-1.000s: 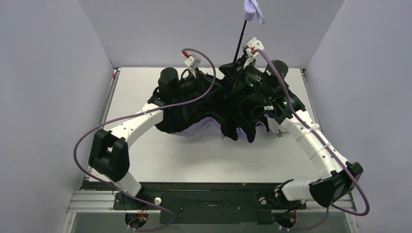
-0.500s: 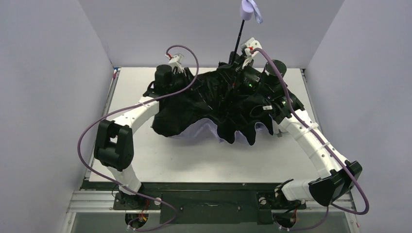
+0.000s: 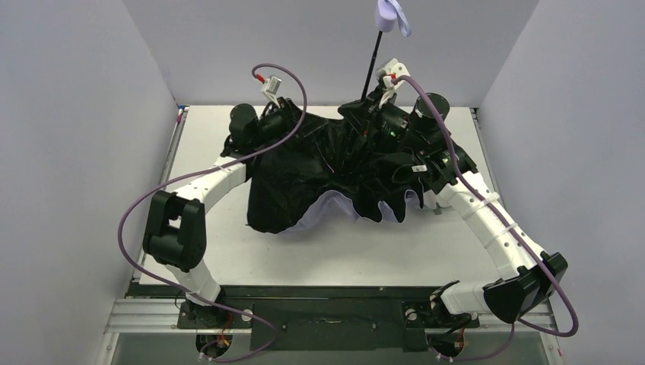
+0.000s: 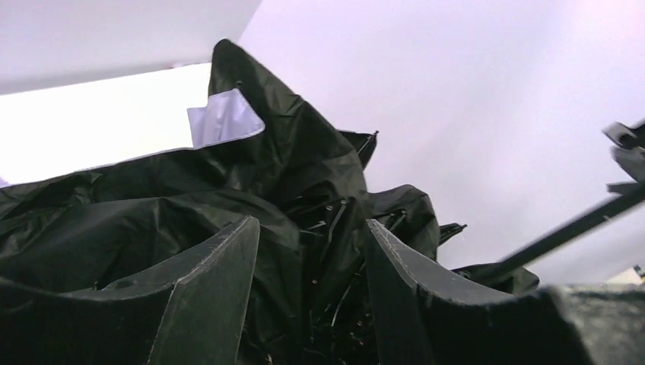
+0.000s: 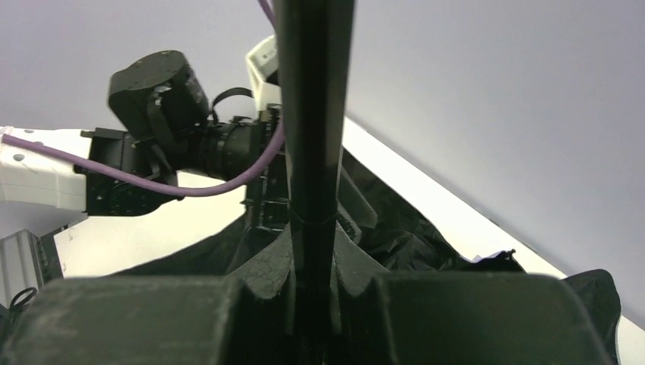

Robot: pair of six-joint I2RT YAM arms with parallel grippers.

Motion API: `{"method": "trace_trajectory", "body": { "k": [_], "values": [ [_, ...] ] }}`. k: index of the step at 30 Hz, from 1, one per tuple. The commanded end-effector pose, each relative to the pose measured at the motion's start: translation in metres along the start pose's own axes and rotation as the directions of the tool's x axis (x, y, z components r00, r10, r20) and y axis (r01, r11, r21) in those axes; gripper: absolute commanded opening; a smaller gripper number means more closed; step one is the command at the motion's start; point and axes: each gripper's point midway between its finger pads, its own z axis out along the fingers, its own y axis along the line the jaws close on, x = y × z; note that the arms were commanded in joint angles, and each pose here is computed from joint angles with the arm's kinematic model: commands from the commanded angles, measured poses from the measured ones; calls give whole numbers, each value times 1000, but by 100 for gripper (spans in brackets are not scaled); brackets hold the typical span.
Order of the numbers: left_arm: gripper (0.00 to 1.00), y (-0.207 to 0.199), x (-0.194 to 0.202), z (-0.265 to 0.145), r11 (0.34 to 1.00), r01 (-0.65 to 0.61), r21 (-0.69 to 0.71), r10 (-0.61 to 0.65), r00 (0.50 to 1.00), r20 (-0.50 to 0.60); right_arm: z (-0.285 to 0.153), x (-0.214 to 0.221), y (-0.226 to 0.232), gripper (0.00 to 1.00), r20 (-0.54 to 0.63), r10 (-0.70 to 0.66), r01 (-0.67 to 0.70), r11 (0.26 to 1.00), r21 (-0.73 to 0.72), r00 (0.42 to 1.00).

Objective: Open the umbrella

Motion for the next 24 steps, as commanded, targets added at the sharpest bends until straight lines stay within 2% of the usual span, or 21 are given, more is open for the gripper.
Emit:
{"method": "trace_trajectory", "body": {
  "k": [1, 4, 5, 6, 8, 9, 10, 11, 12, 13, 14, 15, 16, 20, 24],
  "values": [
    [51, -71, -34, -20, 960, -209, 188, 191, 976, 105, -2, -51, -2, 0, 132, -73, 69, 997, 33, 989],
    [49, -83, -18, -35, 903, -357, 240, 348, 934, 80, -1, -48, -9, 0, 124, -69, 61, 996, 65, 990],
    [45, -91, -16, -41, 864, -435, 255, 428, 900, 83, 0, -47, -10, 0, 121, -66, 58, 996, 70, 990],
    [43, -93, -3, -46, 838, -461, 293, 466, 883, 55, -1, -47, -12, 0, 119, -64, 54, 995, 80, 991],
    [38, -101, 14, -53, 720, -597, 354, 623, 780, 49, 1, -44, -17, 0, 105, -50, 39, 994, 100, 993],
    [37, -105, 27, -57, 711, -594, 375, 638, 770, 8, 2, -41, -18, 0, 96, -39, 28, 994, 108, 995],
    [34, -107, 32, -57, 626, -670, 398, 720, 693, 34, 3, -39, -22, 0, 88, -30, 19, 992, 127, 996],
    [33, -113, 45, -58, 611, -664, 431, 734, 679, 7, 4, -37, -24, 0, 85, -16, 4, 991, 137, 996],
    [30, -112, 48, -55, 523, -731, 438, 801, 597, 40, 4, -36, -28, 0, 86, -9, -5, 987, 161, 996],
    [29, -117, 62, -54, 512, -719, 470, 811, 585, 13, 5, -34, -30, 0, 85, 10, -24, 985, 171, 996],
    [27, -114, 68, -52, 456, -753, 475, 850, 526, 18, 6, -34, -32, 0, 85, 18, -34, 982, 184, 996],
    [26, -118, 74, -47, 422, -763, 489, 866, 500, 32, 7, -33, -32, 0, 83, 34, -48, 982, 184, 996],
    [25, -120, 78, -42, 373, -788, 490, 890, 453, 51, 8, -33, -31, 0, 82, 48, -62, 981, 181, 996],
    [25, -116, 90, -26, 271, -822, 502, 935, 349, 66, 11, -27, -25, 0, 70, 68, -79, 982, 170, 995],
    [24, -107, 97, -14, 251, -832, 495, 947, 317, 53, 10, -26, -18, 0, 67, 65, -75, 983, 168, 996]
  ]
}}
